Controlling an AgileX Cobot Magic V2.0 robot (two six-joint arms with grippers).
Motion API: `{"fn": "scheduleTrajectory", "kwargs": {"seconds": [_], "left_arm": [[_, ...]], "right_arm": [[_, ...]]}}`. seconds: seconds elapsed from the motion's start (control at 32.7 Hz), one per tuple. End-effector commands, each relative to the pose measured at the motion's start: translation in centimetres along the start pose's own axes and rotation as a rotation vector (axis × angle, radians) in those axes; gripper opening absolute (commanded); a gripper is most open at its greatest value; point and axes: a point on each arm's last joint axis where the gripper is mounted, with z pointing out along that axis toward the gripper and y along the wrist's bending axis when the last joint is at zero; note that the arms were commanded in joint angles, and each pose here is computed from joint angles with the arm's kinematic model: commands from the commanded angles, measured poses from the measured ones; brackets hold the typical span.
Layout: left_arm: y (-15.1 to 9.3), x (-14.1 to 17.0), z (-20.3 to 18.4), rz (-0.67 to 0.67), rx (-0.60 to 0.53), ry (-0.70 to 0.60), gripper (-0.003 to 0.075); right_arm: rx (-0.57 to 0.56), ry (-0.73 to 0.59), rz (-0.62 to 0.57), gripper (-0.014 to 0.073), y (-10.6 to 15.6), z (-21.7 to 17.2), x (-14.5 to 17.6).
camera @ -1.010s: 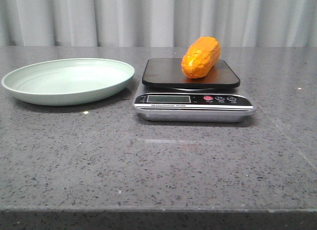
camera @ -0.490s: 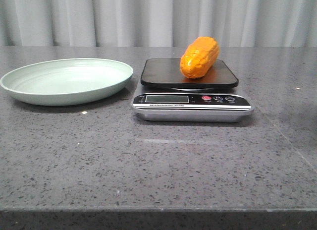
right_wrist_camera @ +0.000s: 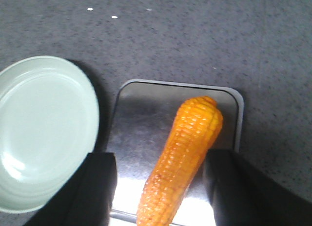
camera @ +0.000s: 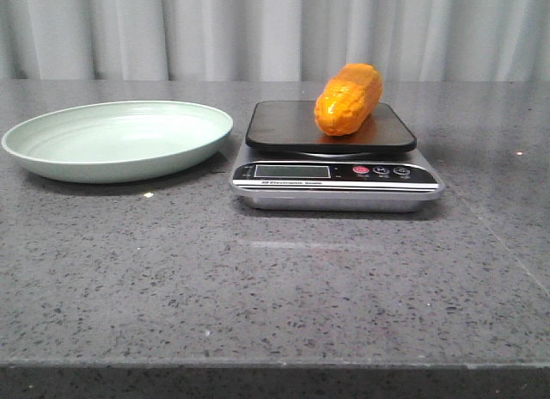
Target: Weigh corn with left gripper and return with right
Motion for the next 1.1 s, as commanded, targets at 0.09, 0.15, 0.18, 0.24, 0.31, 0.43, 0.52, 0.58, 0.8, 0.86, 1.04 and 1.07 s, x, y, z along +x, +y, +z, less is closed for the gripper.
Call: {"fn": "scheduleTrajectory", "kwargs": {"seconds": [0.09,0.15,0.18,0.24,0.31,0.43,0.52,0.58,0.8,0.86,1.04,1.07], "left_arm": [[-0.1,-1.4,-0.1,0.003,0.022,-0.090,0.0134],[-0.1,-1.4,-0.1,0.003,0.022,-0.090,0.0134],[-0.1,-1.4,-0.1,0.003,0.022,-0.090,0.0134],[-0.1,-1.4,-0.1,0.001,0.023,-0.090,0.0134],[-0.1,-1.4,-0.1,0.001,0.023,-0.090,0.0134],[-0.1,-1.4,-0.1,0.001,0.023,-0.090,0.0134],[-0.1,-1.4,-0.1,0.001,0.023,-0.090,0.0134],[-0.1,-1.4,-0.1,0.001,0.023,-0.090,0.0134],[-0.1,-1.4,-0.1,0.000,0.023,-0.090,0.0134],[-0.1,-1.4,-0.1,0.000,0.023,-0.090,0.0134],[-0.1,-1.4,-0.1,0.000,0.023,-0.090,0.0134],[-0.1,-1.4,-0.1,0.000,0.023,-0.090,0.0134]], "right_arm": [[0.092,0.071,0.152,0.0498,0.5,1.0,-1.2],[0.112,0.092,0.210,0.0498,0.5,1.9,-1.0],[0.119,0.097,0.231,0.0498,0.5,2.3,-1.0],[0.124,0.103,0.255,0.0498,0.5,3.1,-0.9],[0.129,0.114,0.256,0.0498,0.6,3.8,-0.8],[0.149,0.140,0.279,0.0498,0.6,5.0,-0.6],[0.169,0.169,0.281,0.0498,0.5,6.1,-0.3],[0.177,0.199,0.287,0.0498,0.6,6.9,0.0],[0.197,0.263,0.296,0.0494,0.6,9.2,0.7],[0.198,0.265,0.294,0.0475,0.6,9.6,0.8],[0.122,0.209,0.239,0.0283,1.9,9.8,0.5],[0.093,0.189,0.210,0.0257,2.6,9.6,0.4]]}}
